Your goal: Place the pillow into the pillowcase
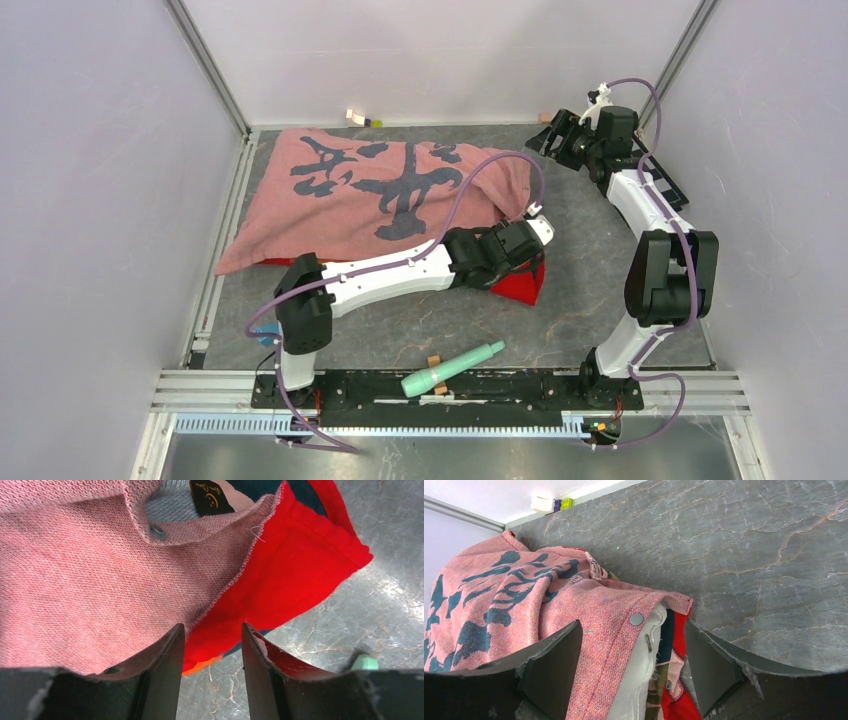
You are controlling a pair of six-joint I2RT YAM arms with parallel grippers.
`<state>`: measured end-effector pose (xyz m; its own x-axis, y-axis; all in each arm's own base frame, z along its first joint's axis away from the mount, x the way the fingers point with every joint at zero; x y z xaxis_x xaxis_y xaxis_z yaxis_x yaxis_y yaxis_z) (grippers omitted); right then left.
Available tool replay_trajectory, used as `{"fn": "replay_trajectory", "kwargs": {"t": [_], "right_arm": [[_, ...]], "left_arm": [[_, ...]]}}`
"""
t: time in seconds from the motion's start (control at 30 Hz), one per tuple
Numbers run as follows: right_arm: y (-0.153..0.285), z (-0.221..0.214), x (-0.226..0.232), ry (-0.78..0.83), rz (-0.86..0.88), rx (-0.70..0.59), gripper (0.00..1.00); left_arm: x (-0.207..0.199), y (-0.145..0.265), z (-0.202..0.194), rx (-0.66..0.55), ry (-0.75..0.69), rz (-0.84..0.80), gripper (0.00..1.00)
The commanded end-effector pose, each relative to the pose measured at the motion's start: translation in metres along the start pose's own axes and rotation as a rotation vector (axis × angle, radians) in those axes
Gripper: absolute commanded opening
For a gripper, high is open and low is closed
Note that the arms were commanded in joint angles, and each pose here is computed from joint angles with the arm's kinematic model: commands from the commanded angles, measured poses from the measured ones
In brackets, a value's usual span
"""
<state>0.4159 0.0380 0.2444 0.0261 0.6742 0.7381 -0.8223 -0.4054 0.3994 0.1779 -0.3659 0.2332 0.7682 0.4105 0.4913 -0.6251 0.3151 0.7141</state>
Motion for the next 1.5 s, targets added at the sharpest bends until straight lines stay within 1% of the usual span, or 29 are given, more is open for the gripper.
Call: {"fn": "replay_trajectory", "kwargs": {"t": [0.0,0.13,0.2,0.27,0.33,0.4,0.5,0.63,0.77,0.8,0.9,0.97,1.0,1.03,1.17,1.3,1.47], "right_arm": [[0.004,0.005,0.009,0.02,0.036,-0.019,0.8],[0.003,0.006,0.009,0.022,0.033,-0.019,0.8],[0.003,0.006,0.008,0.016,0.034,-0.018,0.8],[0.003,0.006,0.008,0.014,0.034,-0.019,0.8],[0.003,0.006,0.008,0.017,0.035,-0.019,0.8],[0.003,0.006,0.009,0.017,0.033,-0.019,0.8],[0.002,0.006,0.008,0.016,0.032,-0.018,0.8],[0.002,0.005,0.007,0.013,0.03,-0.015,0.8],[0.002,0.004,0.006,0.011,0.031,-0.013,0.8],[0.001,0.004,0.006,0.012,0.031,-0.013,0.8],[0.001,0.005,0.006,0.02,0.026,-0.01,0.8],[0.0,0.005,0.005,0.025,0.023,-0.011,0.81],[0.0,0.006,0.005,0.028,0.024,-0.012,0.81],[0.0,0.007,0.005,0.028,0.024,-0.014,0.81],[-0.002,0.01,0.006,0.036,0.049,-0.014,0.82],[-0.008,0.007,0.006,0.011,0.094,0.005,0.83],[-0.016,-0.004,0.005,-0.079,0.199,0.04,0.82]], "left_arm": [[0.012,0.005,0.013,-0.032,-0.069,0.063,0.52],[0.017,0.013,0.017,-0.057,-0.066,0.061,0.54],[0.015,0.008,0.016,-0.04,-0.095,0.053,0.54],[0.011,0.004,0.015,-0.034,-0.109,0.009,0.54],[0.006,0.001,0.014,-0.024,-0.115,-0.023,0.56],[0.004,-0.004,0.011,-0.007,-0.111,-0.015,0.58],[0.001,-0.008,0.009,0.001,-0.106,-0.023,0.58],[0.002,-0.014,0.005,0.011,-0.11,0.008,0.54],[0.002,-0.02,0.0,0.02,-0.111,0.019,0.46],[0.002,-0.021,-0.002,0.024,-0.111,0.029,0.42],[0.003,-0.019,-0.003,0.023,-0.093,0.042,0.24],[0.006,-0.008,-0.001,0.004,-0.056,0.038,0.06],[0.009,0.0,0.0,-0.006,-0.048,0.039,0.03],[0.01,0.007,-0.001,-0.015,-0.009,0.037,0.02],[0.017,0.032,-0.013,-0.047,0.069,0.02,0.03],[0.015,0.041,-0.026,-0.034,0.134,0.017,0.03],[0.013,0.045,-0.033,-0.039,0.186,-0.003,0.02]]}}
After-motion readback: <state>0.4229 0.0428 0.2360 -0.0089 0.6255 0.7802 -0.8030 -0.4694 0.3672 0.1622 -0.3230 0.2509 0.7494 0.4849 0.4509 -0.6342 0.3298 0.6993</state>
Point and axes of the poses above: each gripper's point midway between its finger pads, its own y axis back along the fingers, its own x axis along the line the jaws close on, z = x × y, the point moved 10 cm from there along y, back along the fingers, and after that the axes turned 15 degrees about -y, right-handed, at the moved point
